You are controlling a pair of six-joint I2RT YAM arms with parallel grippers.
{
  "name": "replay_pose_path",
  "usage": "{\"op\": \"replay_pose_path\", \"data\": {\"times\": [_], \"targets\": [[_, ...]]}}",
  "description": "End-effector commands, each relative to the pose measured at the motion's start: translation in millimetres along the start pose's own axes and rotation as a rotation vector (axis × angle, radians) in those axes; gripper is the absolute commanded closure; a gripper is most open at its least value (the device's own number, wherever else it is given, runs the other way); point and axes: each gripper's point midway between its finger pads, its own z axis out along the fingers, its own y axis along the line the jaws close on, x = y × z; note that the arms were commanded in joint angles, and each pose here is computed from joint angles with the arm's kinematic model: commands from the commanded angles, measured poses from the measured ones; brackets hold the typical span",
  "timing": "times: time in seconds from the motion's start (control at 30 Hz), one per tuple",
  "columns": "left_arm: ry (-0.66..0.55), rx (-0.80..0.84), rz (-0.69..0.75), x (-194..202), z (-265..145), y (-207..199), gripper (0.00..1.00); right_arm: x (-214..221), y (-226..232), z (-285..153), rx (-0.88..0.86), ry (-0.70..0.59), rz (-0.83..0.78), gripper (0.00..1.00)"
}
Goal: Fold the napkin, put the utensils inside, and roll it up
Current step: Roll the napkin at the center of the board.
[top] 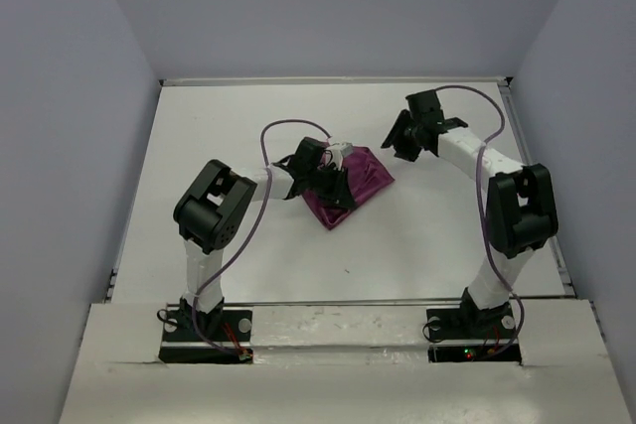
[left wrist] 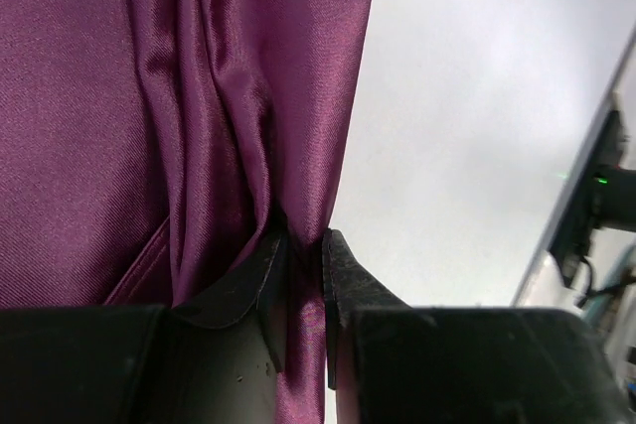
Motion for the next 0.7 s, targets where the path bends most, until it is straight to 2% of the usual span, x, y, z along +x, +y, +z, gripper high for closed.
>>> {"op": "replay_pose_path", "data": {"times": [0.0,0.13,0.33,0.47,0.67], "targets": [[0.042,0.168,-0.140,0,-11,-25,1.00,-36,0,-38,-0.016,-0.119,0.022,0.47],[0.009,0.236,-0.244,-11,-19,-27,1.00,-34,-16,-44,0.026,-0.130,0.001,0.47],[0.011,0.258,-0.369,-11,-24,-19,1.00,-9,-28,-43,0.017,-0.061,-0.027,0.46],[0.024,0.251,-0.447,3,-23,-9,1.00,9,-29,-43,-0.029,-0.019,-0.026,0.33],[-0.006,0.268,-0.524,11,-24,-3,1.00,46,-27,-38,-0.051,0.029,-0.013,0.28]]}}
